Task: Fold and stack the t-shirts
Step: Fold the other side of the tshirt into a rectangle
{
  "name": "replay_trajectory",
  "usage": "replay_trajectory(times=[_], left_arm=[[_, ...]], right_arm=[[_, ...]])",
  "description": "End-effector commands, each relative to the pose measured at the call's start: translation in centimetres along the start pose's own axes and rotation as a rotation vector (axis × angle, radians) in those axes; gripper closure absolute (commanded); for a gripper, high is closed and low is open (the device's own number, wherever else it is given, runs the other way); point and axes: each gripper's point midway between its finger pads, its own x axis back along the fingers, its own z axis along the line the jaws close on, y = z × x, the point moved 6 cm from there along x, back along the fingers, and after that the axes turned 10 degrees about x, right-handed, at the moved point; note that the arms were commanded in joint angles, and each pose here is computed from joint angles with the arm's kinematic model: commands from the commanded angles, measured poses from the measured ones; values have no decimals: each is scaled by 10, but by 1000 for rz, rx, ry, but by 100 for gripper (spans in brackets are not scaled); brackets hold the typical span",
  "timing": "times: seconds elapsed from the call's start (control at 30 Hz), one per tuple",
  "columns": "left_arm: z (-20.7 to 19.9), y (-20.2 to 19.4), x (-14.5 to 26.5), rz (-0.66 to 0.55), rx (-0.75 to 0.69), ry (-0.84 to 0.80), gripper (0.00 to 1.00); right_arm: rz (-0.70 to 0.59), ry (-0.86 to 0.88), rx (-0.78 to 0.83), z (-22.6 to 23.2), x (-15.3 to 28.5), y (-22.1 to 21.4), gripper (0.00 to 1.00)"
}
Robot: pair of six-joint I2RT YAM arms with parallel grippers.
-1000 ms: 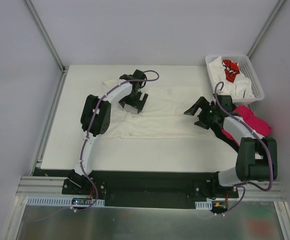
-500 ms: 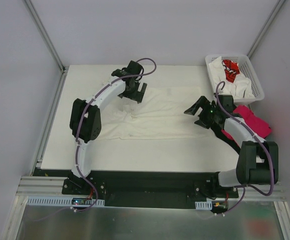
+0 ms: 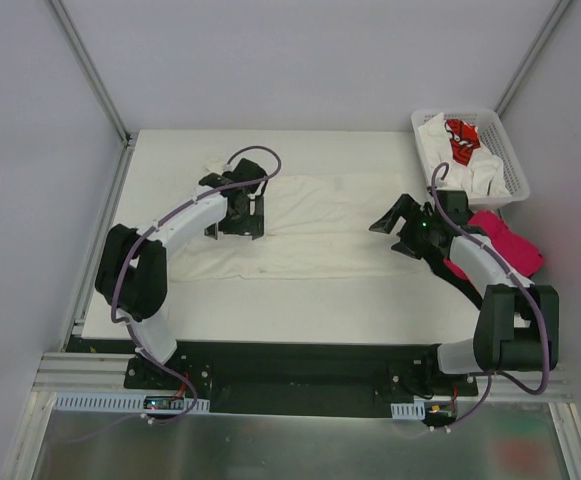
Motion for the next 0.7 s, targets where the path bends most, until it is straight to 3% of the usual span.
replay_trajectory(times=[0.0,0.3,0.67], left_arm=[[-1,-17,19,-55,122,12,5],[1,-51,16,-37,142,40,7],[21,-65,28,-96,233,38,7]], right_arm=[[3,20,35,6,-2,12,2],[37,38,-28,-4,-48,27,1],[45,-1,-40,-14,-34,0,0]])
